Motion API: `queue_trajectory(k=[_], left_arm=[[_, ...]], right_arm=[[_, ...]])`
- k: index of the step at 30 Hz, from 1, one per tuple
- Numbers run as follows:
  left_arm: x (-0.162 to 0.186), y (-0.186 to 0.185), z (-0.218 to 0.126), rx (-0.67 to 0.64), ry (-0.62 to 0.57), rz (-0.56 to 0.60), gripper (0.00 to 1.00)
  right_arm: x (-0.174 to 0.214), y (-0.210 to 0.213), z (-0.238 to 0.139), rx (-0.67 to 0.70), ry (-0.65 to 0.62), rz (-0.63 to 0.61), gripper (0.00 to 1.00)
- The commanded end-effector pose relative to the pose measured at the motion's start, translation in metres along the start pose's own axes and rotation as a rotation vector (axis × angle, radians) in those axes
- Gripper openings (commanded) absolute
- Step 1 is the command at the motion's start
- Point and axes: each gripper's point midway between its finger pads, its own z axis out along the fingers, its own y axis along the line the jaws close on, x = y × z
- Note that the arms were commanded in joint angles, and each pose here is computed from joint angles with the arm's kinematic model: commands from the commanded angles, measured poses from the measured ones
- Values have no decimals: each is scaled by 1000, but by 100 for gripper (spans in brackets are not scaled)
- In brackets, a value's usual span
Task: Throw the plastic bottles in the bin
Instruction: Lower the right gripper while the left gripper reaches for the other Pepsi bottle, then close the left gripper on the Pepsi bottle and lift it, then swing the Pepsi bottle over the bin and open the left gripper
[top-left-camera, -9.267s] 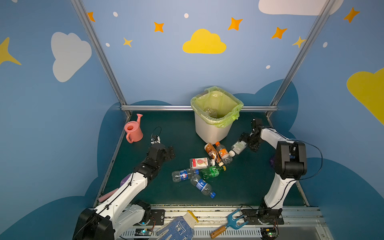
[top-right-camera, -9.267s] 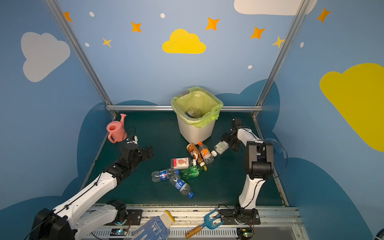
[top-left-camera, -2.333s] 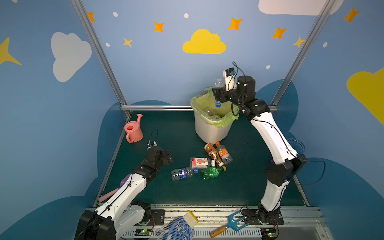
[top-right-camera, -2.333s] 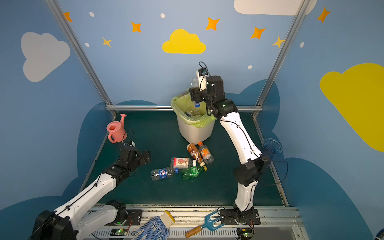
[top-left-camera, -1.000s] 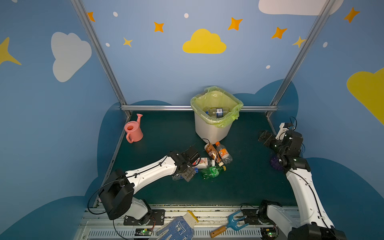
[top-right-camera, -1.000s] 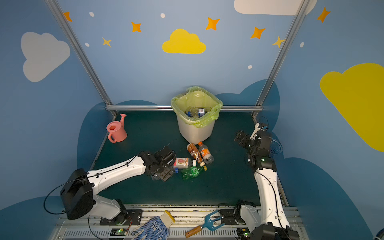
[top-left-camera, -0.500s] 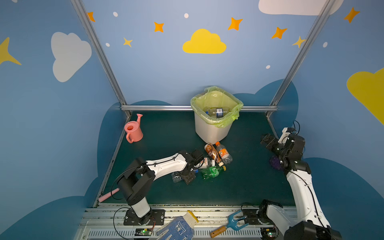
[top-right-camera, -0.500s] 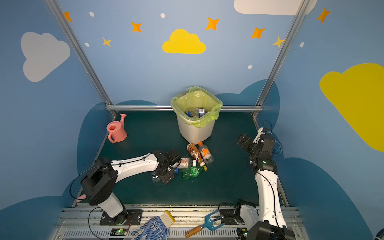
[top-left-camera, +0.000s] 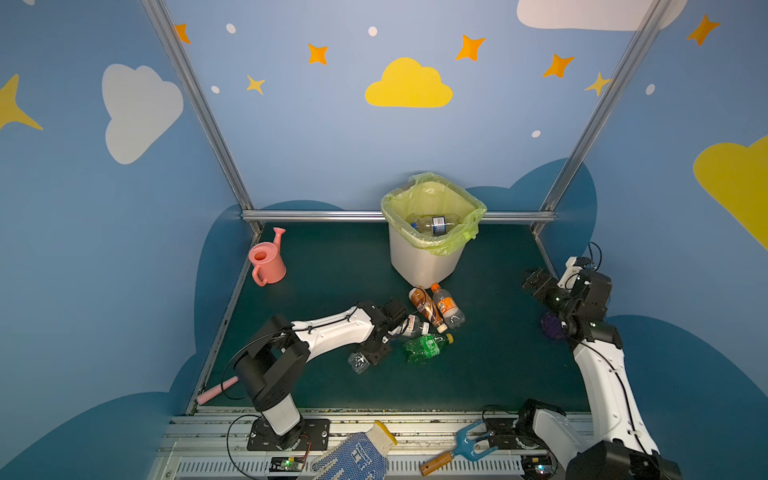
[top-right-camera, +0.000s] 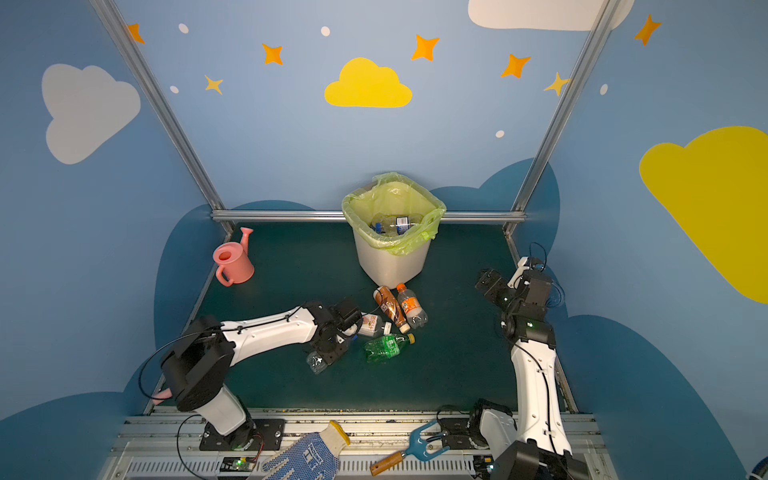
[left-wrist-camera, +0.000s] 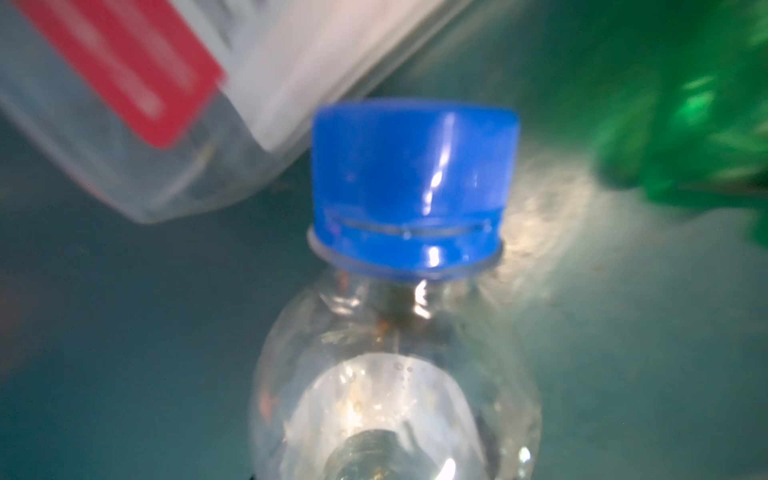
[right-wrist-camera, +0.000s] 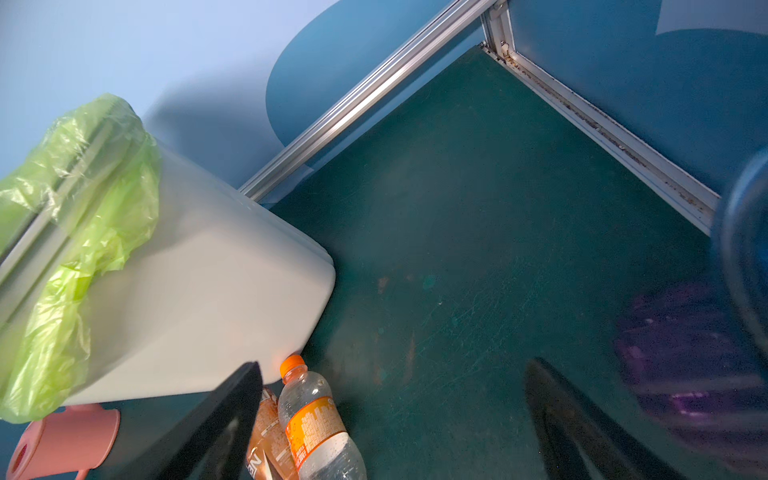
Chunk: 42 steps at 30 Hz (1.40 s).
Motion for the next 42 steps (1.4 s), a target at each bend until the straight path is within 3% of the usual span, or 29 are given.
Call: queue_trajectory(k=[1,6,9,12,17,20,22,24,27,30,32,33,35,37,42], left_arm=[[-11,-5,-33,50,-126,-19,49],[-25,9,-93,19,-332,-44,49],[-41,32,-148,-54,-528,-81,49],[-61,74,-230,-153,-811,-196,48],[-71,122,-394,-254,-1410,-320,50],[-68,137,-467,-308,-1662,-368,51],[-75,142,-495,-299,-1771,-372,53],[-100,142,-505,-223,-1809,-355,54],[-167,140,-480,-64,-1682,-329,57],[-249,136,-400,92,-1375,-353,67],[-278,131,-362,151,-1195,-358,70],[-283,128,-359,172,-1155,-345,72],[-283,126,-380,176,-1173,-340,79],[-275,125,-420,137,-1273,-310,99],[-250,114,-491,16,-1503,-228,100]], right_arm=[[0,0,-1,-8,-2,4,98],[2,0,1,-16,9,12,98],[4,-1,3,-16,15,20,98],[4,1,3,-27,15,27,98],[3,4,-1,-38,5,25,98],[2,5,-6,-40,-2,23,98],[2,5,-9,-42,-9,23,98],[3,6,-13,-45,-14,26,98],[6,9,-16,-62,-10,42,98],[17,20,-13,-147,24,84,98],[25,28,-10,-200,62,100,98],[27,29,-10,-203,77,100,98],[28,28,-12,-185,91,81,98],[25,28,-15,-174,74,74,98],[27,31,-17,-199,69,79,98]])
